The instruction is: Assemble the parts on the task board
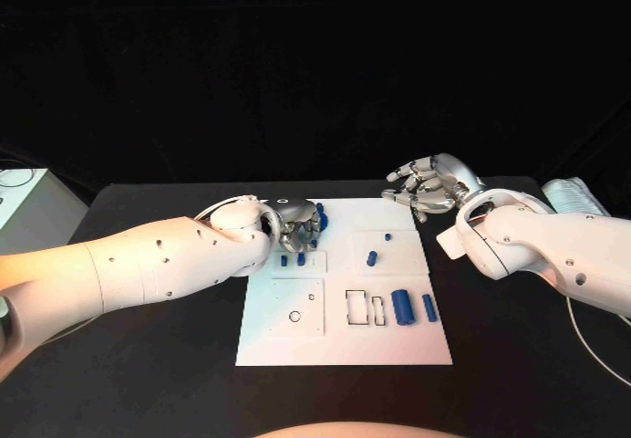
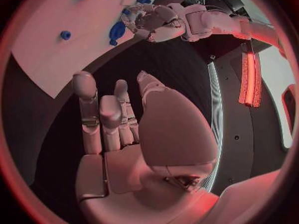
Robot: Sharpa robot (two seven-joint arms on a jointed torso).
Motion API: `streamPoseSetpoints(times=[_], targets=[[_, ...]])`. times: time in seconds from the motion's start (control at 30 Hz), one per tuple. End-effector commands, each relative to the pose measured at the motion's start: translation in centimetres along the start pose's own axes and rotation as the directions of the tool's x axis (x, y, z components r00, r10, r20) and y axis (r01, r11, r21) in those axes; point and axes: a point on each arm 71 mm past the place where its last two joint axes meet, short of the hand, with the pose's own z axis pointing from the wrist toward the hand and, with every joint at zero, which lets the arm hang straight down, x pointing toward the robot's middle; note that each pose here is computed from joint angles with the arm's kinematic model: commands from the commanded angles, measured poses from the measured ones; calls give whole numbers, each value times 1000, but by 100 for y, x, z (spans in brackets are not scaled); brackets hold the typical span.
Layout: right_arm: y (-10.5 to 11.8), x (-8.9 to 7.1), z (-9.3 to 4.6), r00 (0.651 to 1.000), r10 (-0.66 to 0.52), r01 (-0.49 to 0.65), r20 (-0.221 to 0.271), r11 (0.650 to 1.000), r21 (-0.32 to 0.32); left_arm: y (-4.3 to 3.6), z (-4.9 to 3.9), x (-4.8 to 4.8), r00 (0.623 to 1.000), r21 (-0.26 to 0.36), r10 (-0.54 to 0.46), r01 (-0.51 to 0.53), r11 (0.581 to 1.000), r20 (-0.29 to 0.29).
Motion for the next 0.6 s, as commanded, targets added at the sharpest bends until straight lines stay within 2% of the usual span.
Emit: streamPoseSetpoints(times=[0.03, 0.6], targets=[[18, 18, -2, 1000, -5, 5, -15, 1000, -18, -22, 15, 11, 1000, 4, -4, 4, 1000, -18], [21, 22, -2, 1000, -5, 5, -16, 1000, -18, -65, 42, 23, 999, 15, -20, 20, 1000, -31]])
